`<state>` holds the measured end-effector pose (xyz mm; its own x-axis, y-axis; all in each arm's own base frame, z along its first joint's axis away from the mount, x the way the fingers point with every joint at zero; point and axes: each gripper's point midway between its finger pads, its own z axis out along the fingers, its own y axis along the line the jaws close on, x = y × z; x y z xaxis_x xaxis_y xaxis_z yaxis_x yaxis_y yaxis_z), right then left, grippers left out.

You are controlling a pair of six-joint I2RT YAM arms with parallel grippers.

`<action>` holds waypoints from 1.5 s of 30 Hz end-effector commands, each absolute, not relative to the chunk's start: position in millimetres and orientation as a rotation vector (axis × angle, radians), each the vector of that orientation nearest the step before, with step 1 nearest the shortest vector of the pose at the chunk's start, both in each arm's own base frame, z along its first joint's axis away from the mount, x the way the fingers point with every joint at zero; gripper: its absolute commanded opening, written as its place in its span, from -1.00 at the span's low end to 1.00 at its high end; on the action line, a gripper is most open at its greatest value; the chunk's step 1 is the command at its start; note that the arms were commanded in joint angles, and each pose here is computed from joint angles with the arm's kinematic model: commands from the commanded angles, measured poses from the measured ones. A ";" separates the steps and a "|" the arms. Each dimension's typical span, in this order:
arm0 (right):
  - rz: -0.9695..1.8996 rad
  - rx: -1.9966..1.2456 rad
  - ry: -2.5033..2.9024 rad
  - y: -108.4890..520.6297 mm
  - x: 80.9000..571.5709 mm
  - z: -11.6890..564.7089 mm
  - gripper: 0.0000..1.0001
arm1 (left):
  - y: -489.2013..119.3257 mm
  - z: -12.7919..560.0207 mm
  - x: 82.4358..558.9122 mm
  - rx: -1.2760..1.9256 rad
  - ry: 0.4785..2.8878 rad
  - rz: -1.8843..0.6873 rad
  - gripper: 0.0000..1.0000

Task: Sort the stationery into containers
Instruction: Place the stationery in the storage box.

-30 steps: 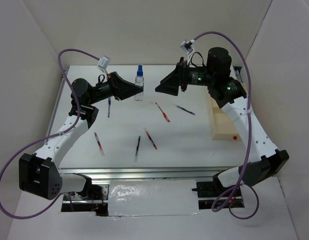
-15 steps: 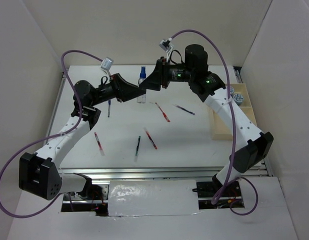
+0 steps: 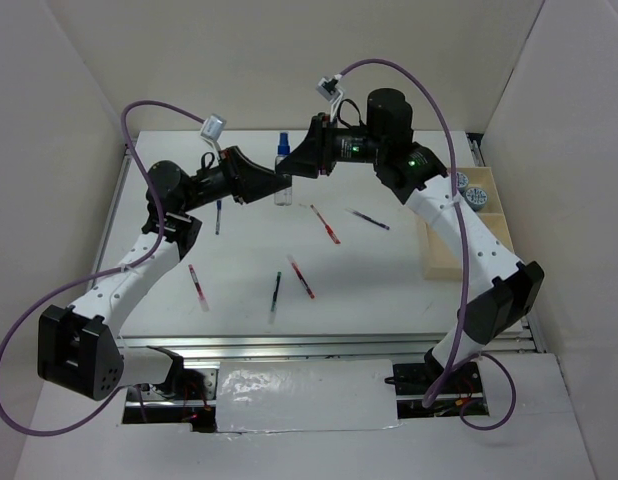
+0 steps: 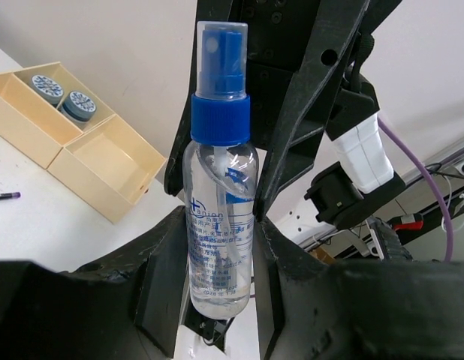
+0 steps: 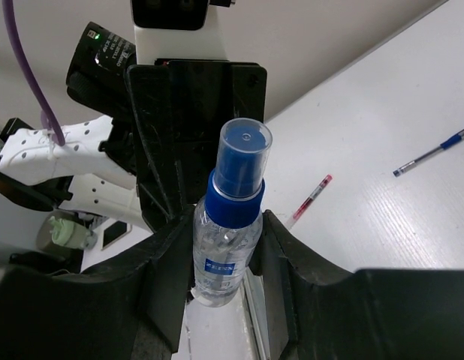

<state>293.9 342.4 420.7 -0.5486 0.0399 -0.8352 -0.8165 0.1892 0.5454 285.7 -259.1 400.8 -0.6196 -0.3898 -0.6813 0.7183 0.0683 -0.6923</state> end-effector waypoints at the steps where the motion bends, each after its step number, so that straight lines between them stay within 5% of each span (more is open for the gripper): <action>1: 1.457 -0.762 1.647 341.9 295.7 432.7 -0.92 | -257.5 412.0 286.8 0.359 1.487 -1.627 -0.22; 2: 1.448 -0.752 1.648 336.8 298.6 433.4 -0.96 | -255.9 398.9 292.0 0.316 1.577 -1.615 -0.01; 3: 1.433 -0.731 1.657 327.5 300.4 435.5 -0.97 | -253.3 390.8 297.3 0.339 1.604 -1.553 0.65; 6: 1.311 -0.655 1.723 282.7 320.3 427.5 -1.00 | -230.7 366.6 316.4 0.341 1.754 -1.358 0.98; 14: 0.489 -0.496 2.061 98.2 394.2 342.0 -1.00 | -127.9 286.0 382.8 0.220 2.151 -0.678 0.98; 23: -0.045 -0.290 2.394 -43.0 473.4 241.9 -1.00 | -106.8 227.8 391.8 0.175 2.317 -0.525 0.99; 32: -0.151 -0.211 2.510 -65.9 511.6 174.6 -1.00 | -83.4 207.2 394.0 0.153 2.359 -0.403 0.99; 42: -0.147 -0.191 2.641 -65.1 501.6 119.5 -1.00 | -38.5 179.6 409.0 0.009 2.417 -0.111 0.99; 45: -0.159 -0.186 2.674 -65.3 499.5 108.7 -0.82 | -30.3 181.4 422.1 -0.003 2.389 -0.064 0.99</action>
<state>499.2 -66.3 119.7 -0.8736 -0.1638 -0.4583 -0.1195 0.9850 -0.1243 400.4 -48.8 170.5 -0.7768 -0.0255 -0.6292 0.0641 0.9908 -0.1192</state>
